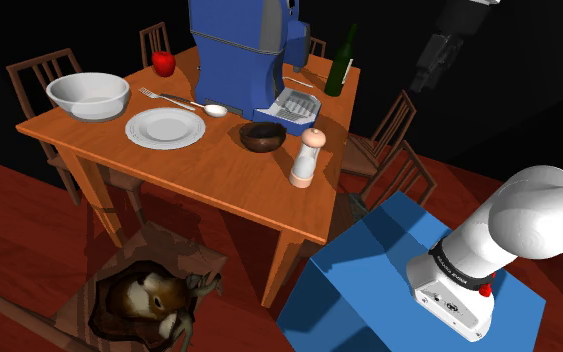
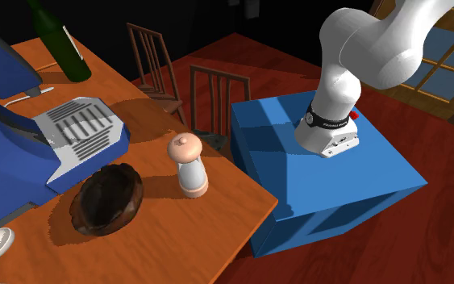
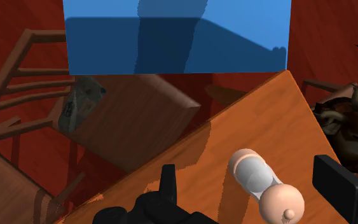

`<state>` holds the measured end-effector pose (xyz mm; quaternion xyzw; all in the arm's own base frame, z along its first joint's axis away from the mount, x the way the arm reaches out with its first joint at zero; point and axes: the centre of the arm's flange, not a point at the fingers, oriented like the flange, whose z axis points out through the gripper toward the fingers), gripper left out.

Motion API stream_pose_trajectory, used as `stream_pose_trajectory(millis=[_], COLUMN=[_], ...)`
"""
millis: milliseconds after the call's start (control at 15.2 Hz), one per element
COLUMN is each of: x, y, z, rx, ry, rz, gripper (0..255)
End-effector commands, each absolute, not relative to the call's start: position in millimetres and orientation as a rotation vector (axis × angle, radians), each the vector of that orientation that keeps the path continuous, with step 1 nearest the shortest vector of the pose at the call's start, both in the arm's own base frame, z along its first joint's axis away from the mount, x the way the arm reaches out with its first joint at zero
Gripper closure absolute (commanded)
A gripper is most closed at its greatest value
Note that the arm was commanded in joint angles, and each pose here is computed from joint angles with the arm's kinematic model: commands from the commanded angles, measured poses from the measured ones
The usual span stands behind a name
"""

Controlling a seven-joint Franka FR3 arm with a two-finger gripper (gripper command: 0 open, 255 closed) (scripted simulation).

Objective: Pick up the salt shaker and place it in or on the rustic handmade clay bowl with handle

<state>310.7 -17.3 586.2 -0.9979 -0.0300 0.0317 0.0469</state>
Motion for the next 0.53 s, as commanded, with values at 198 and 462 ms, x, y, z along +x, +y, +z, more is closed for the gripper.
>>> stream_pose_trajectory(millis=[198, 462], x=[330, 357], y=[2, 28], z=[560, 526], rx=[-3.036, -3.023], ry=[-0.068, -0.038], rz=[0.084, 0.067], gripper=[0, 0])
